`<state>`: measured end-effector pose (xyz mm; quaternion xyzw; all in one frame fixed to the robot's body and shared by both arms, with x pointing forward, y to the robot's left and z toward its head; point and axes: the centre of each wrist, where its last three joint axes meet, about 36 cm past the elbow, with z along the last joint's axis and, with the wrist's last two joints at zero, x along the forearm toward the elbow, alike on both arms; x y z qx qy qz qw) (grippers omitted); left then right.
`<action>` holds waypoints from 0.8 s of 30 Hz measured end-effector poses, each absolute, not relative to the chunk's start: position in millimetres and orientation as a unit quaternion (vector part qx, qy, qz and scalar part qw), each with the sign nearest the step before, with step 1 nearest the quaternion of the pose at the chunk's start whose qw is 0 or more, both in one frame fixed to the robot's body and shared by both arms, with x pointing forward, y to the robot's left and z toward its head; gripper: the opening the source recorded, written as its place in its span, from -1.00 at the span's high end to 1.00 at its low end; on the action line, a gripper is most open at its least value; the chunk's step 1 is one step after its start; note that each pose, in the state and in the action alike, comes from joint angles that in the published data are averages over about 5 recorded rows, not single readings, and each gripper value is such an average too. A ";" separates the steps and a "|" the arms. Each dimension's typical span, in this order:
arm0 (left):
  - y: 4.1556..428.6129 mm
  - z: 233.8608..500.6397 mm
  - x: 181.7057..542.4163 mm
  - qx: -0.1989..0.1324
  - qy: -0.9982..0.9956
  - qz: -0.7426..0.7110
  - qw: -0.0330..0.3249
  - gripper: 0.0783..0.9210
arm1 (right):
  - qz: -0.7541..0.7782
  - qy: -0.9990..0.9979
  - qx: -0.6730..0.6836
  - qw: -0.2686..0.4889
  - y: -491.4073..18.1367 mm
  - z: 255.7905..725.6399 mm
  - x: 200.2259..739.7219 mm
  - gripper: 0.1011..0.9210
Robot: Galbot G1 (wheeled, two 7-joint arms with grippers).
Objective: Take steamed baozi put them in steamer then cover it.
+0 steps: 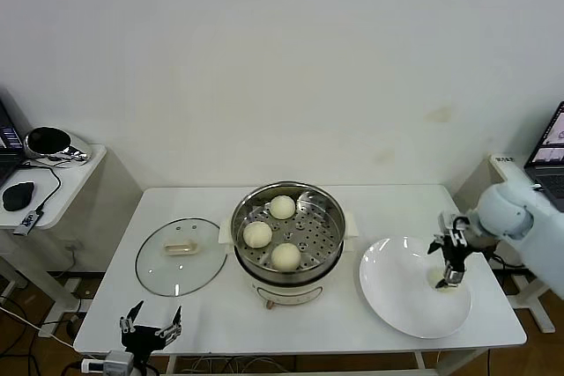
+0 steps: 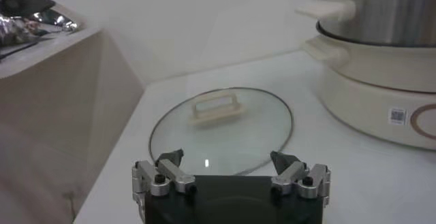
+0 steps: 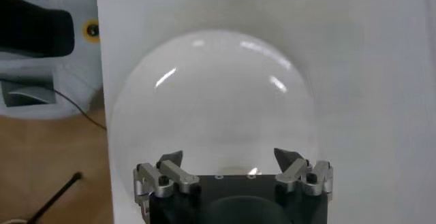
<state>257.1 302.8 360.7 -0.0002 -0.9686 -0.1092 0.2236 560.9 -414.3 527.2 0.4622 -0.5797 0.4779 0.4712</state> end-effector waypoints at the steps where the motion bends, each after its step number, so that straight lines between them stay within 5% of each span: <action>1: 302.8 360.3 256.8 0.000 -0.968 -0.110 0.224 -0.77 | 0.480 -0.580 0.460 0.472 -416.3 524.5 561.2 -0.76; 24: 303.3 352.1 256.4 0.004 -0.966 -0.112 0.233 -0.77 | 0.522 -0.556 0.442 0.472 -445.9 476.8 576.5 -0.76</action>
